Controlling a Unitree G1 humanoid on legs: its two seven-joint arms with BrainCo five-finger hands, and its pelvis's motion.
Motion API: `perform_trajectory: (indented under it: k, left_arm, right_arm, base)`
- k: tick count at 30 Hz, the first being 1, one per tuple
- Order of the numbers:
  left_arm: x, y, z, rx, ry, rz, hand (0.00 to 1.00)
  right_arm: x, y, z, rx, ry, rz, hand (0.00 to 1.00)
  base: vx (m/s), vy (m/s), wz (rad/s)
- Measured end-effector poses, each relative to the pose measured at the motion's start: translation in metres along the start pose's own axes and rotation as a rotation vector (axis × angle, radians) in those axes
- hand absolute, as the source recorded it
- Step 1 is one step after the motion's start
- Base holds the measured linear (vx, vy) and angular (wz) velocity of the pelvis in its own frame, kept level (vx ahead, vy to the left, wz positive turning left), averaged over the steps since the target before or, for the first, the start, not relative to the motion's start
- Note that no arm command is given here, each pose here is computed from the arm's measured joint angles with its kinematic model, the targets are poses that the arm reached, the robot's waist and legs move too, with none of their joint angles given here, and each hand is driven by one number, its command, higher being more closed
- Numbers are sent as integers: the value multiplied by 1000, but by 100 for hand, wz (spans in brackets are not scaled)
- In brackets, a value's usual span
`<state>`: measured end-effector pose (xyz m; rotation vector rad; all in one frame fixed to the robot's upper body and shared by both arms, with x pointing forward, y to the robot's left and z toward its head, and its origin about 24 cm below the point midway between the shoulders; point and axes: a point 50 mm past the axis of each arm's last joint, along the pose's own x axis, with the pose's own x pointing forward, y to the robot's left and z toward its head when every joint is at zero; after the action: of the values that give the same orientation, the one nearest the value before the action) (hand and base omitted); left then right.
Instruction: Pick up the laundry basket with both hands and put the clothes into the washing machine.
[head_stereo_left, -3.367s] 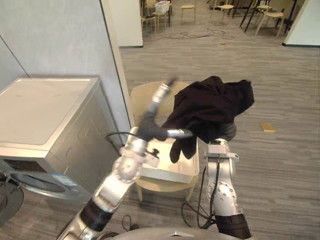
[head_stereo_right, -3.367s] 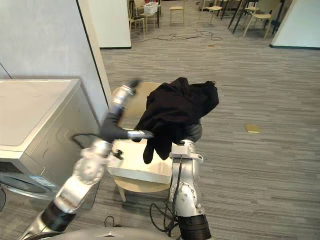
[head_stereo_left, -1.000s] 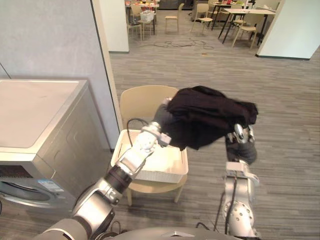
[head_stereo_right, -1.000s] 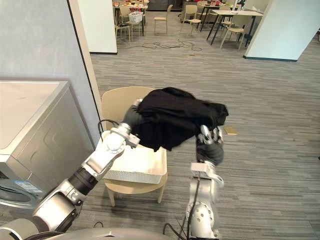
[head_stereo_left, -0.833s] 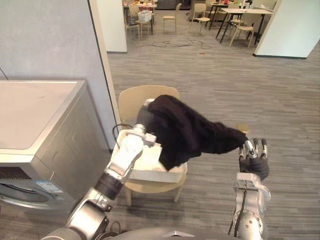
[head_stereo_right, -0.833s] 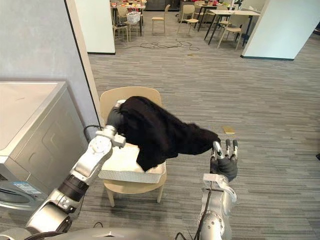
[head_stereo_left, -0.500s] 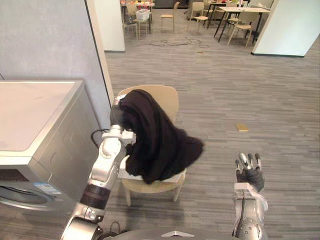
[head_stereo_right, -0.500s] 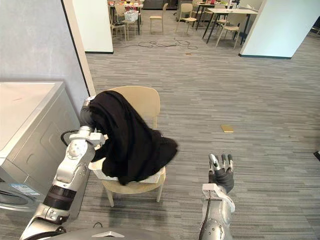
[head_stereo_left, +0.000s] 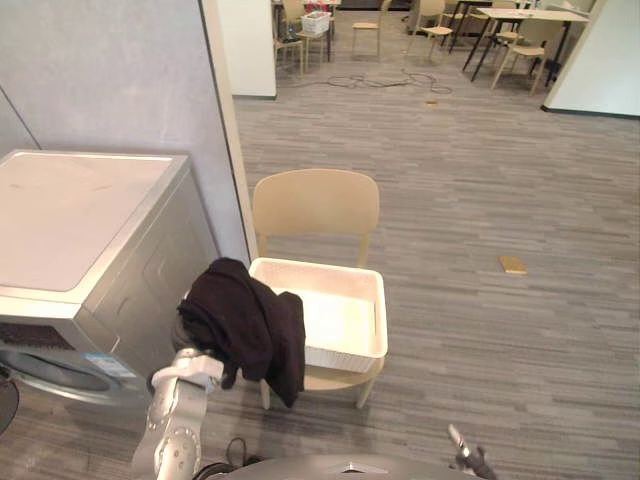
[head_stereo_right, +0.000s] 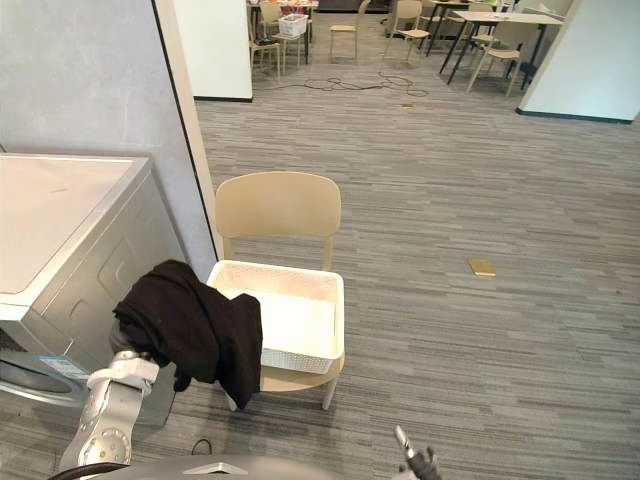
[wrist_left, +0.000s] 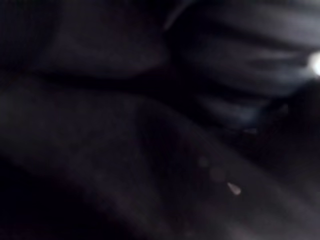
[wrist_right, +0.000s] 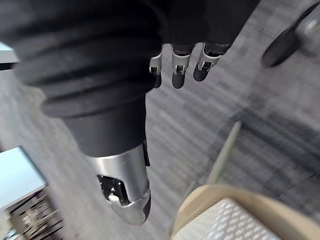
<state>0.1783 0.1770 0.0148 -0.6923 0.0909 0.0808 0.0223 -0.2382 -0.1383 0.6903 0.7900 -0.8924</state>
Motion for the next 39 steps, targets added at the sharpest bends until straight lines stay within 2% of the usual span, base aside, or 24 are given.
perform_trajectory:
  k: [3, 7, 13, 16, 20, 24, 27, 30, 34, 39]
  left_arm:
    - [-9, 19, -15, -42, 67, 77, 100]
    - [-17, 40, -36, -57, 154, 168, 100]
    - [-31, 63, -59, -63, 261, 266, 100]
    - [-42, 71, -66, -85, 295, 311, 100]
    - [-36, 63, -68, -195, 250, 315, 100]
    - [-24, 44, -62, -266, 184, 266, 100]
    - [-12, 24, -53, -306, 122, 191, 100]
    - [-4, 13, -52, -333, 95, 153, 100]
    - [10, 3, -61, -342, 134, 120, 100]
    - [14, 14, -57, -295, 144, 139, 100]
  right_arm:
    - [-7, -34, -32, 13, 146, -132, 0]
    - [-20, -57, -61, -45, 293, -229, 0]
    - [-14, -51, -65, -195, 360, -211, 0]
    - [-8, -46, -57, -366, 365, -169, 0]
    - [14, -14, -31, -530, 288, -61, 0]
    - [33, 59, -8, -509, 120, 128, 0]
    - [36, 88, 3, -478, 45, 192, 0]
    - [34, 73, -8, -436, 93, 133, 0]
    - [34, 41, -6, -347, 113, -21, 0]
    - [27, 16, -21, -334, 198, -92, 0]
  base:
    - [-43, -13, 17]
    - [-23, -12, 13]
    - [-27, -23, 22]
    - [-15, -39, 35]
    - [-50, -69, 98]
    - [-68, -41, 129]
    - [-26, 55, 109]
    - [16, 132, 90]
    - [129, 270, 84]
    - [31, 163, 50]
